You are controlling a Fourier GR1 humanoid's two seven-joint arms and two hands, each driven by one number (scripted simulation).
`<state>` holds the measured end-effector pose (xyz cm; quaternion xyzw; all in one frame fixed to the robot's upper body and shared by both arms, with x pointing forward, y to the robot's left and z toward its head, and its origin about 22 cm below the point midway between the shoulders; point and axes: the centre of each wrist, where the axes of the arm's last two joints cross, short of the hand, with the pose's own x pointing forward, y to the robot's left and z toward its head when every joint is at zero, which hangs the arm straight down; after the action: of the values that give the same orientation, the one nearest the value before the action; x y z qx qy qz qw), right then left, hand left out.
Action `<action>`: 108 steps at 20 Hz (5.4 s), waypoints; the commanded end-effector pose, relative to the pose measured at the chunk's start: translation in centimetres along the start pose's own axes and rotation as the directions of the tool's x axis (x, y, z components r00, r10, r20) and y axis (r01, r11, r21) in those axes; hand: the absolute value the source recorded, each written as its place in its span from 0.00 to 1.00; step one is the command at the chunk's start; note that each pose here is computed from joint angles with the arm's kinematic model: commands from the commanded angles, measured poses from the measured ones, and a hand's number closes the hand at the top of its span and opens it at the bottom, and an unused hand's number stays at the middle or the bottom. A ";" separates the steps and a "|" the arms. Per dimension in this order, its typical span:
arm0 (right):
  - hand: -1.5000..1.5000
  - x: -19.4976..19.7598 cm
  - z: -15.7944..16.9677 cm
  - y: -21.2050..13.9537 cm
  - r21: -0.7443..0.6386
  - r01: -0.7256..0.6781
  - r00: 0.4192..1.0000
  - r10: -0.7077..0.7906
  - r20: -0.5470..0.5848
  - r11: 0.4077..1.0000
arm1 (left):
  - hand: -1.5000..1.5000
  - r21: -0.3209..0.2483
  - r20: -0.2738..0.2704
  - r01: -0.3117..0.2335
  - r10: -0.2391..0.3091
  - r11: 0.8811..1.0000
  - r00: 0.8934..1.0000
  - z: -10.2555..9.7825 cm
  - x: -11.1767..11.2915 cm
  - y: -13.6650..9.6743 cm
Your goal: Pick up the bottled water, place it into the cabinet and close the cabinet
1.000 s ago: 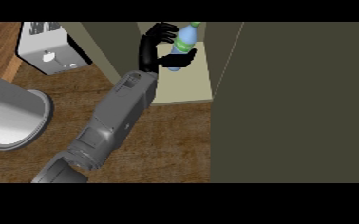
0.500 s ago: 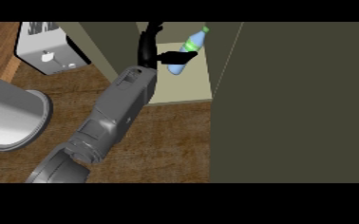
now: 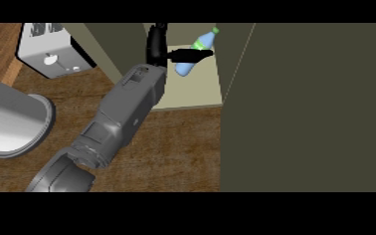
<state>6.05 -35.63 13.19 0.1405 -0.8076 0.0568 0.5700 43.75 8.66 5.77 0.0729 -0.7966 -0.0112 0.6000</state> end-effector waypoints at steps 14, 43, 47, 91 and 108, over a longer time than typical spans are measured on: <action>0.00 3.0 -0.5 3.2 0.013 -0.039 0.999 0.039 -0.003 0.999 | 0.00 -0.037 0.063 -0.191 0.193 0.981 0.979 3.5 -1.3 -0.7; 1.00 3.3 -0.8 3.8 0.162 -0.066 0.995 0.077 -0.066 0.985 | 1.00 -0.251 -0.062 -0.413 0.412 0.875 0.909 25.2 0.0 4.9; 1.00 3.7 -1.3 3.8 0.197 -0.052 0.994 0.069 -0.084 0.979 | 1.00 -0.250 -0.064 -0.380 0.377 0.891 0.924 25.1 1.3 9.4; 1.00 1.1 -8.2 10.2 0.740 0.078 0.994 0.003 -0.108 0.668 | 0.00 -0.149 -0.035 -0.306 0.304 0.940 0.952 27.3 5.8 30.4; 1.00 -1.1 -15.1 16.2 0.700 0.224 0.974 -0.141 -0.175 0.678 | 0.00 -0.163 -0.006 -0.293 0.296 0.942 0.955 27.6 6.8 34.0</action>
<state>16.19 -17.71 16.00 0.4723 -0.6304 0.3061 0.5347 12.17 38.64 7.91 -0.1021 -0.7962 0.0120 0.5962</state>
